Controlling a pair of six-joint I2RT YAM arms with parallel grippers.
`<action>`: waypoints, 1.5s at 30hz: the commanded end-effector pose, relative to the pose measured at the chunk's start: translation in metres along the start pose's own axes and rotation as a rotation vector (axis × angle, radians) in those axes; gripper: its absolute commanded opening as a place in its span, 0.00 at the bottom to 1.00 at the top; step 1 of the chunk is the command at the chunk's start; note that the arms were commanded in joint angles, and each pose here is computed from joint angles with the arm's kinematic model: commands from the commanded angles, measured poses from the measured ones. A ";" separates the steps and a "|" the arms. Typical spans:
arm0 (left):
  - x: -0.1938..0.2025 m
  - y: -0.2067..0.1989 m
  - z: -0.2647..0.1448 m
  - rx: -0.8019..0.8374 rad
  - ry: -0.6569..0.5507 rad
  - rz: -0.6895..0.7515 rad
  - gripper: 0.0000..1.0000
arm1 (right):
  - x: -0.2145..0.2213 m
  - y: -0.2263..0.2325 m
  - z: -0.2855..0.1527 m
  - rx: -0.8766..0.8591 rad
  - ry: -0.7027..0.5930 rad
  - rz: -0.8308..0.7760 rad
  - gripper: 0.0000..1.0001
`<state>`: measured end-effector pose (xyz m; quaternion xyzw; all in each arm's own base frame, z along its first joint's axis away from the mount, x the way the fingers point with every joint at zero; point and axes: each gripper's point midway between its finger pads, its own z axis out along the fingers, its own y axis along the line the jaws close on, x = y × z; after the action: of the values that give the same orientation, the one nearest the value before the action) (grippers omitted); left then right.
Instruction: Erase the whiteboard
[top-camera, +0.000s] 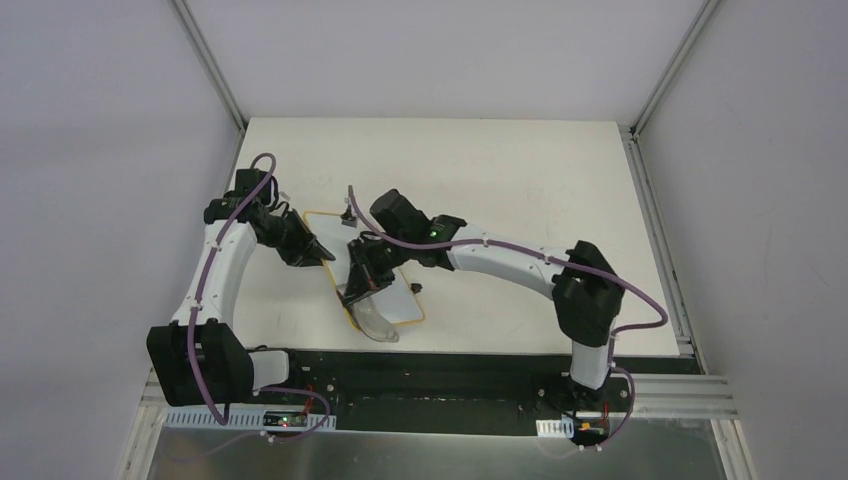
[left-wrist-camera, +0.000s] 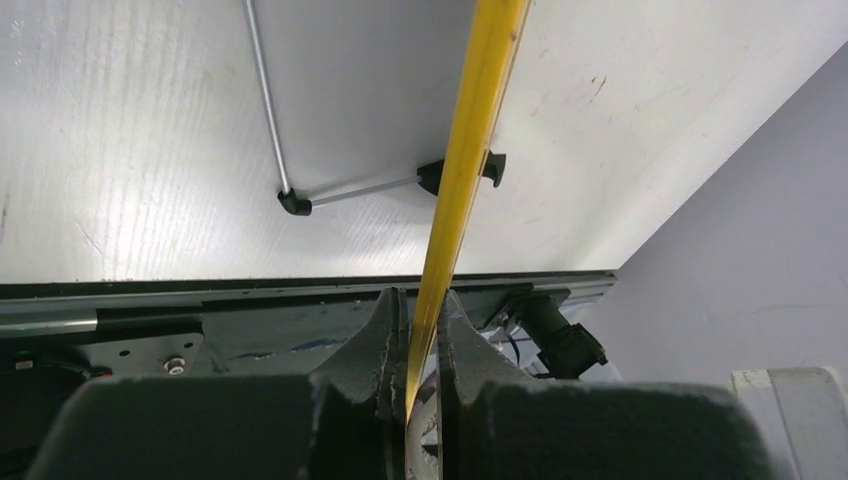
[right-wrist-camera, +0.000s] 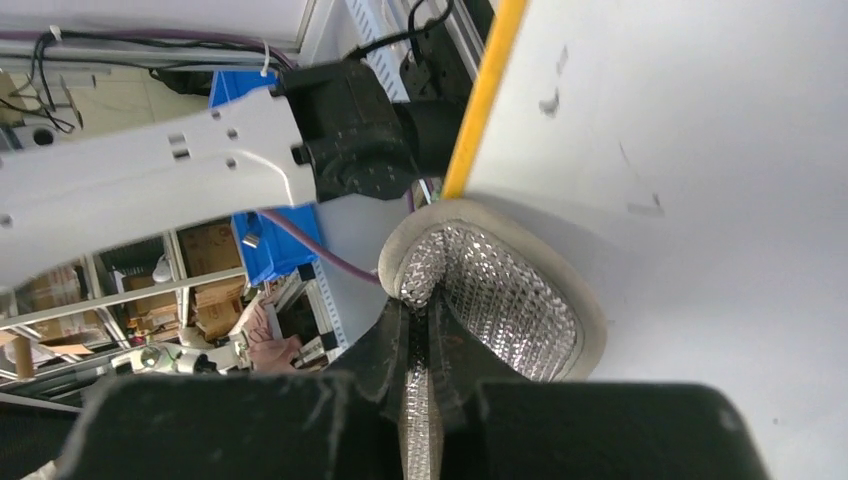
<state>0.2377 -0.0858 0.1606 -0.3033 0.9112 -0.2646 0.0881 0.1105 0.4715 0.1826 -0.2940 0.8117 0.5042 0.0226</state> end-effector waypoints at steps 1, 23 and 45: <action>-0.010 0.007 0.018 -0.037 -0.037 -0.037 0.00 | -0.031 -0.005 0.034 0.043 -0.001 0.024 0.00; -0.006 0.011 0.017 -0.049 -0.043 -0.034 0.00 | 0.005 -0.068 0.040 0.022 0.097 0.106 0.00; -0.009 0.010 0.018 -0.058 -0.045 -0.055 0.00 | -0.027 -0.008 0.045 0.013 0.065 -0.062 0.00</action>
<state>0.2413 -0.0814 0.1579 -0.3010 0.9113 -0.2570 0.1131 0.1317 0.4971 0.1812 -0.3444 0.8044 0.4827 0.0369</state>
